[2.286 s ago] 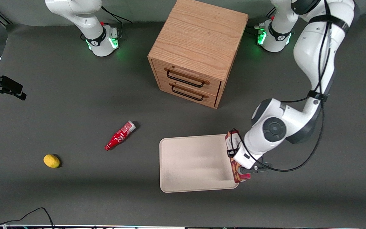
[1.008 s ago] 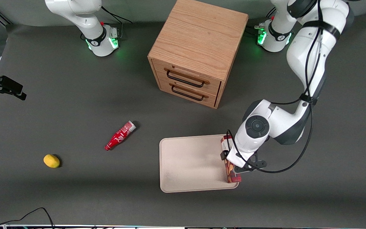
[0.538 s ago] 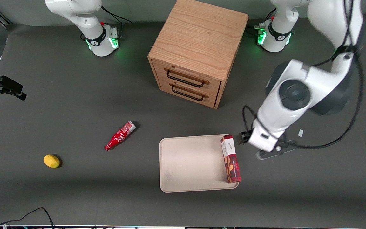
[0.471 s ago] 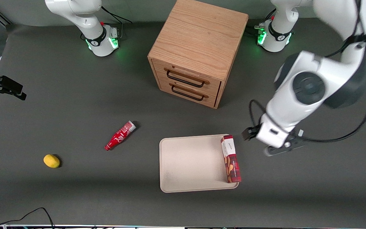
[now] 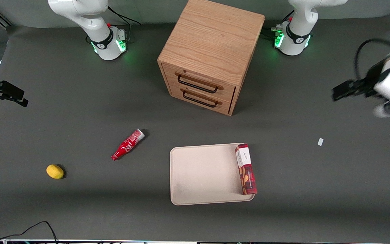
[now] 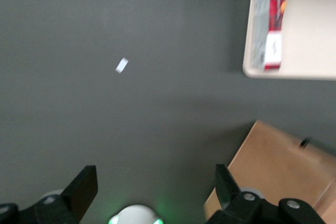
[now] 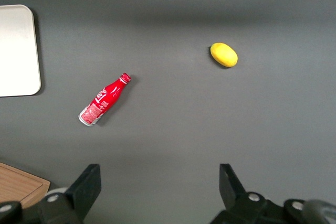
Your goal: Place red cookie box on tray
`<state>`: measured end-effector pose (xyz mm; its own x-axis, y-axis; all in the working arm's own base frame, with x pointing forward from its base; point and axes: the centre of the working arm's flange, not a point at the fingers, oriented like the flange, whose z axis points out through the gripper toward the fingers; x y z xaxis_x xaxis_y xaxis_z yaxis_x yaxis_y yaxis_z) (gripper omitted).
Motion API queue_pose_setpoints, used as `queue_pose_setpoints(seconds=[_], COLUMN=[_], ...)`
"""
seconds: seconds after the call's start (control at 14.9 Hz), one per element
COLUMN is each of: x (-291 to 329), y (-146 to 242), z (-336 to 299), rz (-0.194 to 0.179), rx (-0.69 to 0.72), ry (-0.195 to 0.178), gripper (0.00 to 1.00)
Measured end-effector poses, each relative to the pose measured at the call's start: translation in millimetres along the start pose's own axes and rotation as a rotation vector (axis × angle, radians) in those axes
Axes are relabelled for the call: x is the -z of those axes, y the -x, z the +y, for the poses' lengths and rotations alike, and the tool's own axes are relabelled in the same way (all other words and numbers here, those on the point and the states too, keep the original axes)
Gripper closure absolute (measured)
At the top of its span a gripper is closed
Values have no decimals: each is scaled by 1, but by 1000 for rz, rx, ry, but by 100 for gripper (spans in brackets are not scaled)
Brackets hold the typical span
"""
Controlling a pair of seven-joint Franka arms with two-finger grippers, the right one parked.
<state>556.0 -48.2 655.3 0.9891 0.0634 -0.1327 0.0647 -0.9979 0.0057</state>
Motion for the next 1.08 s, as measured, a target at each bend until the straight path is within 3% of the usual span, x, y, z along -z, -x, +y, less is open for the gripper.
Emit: queue_pose_setpoints(seconds=[0.34, 0.74, 1.08], x=[-15, -48, -39], y=[33, 90, 95], z=[-65, -74, -71], rz=[-57, -15, 8], rx=[-106, -119, -127], ry=[15, 33, 16], gripper=[0, 0, 0])
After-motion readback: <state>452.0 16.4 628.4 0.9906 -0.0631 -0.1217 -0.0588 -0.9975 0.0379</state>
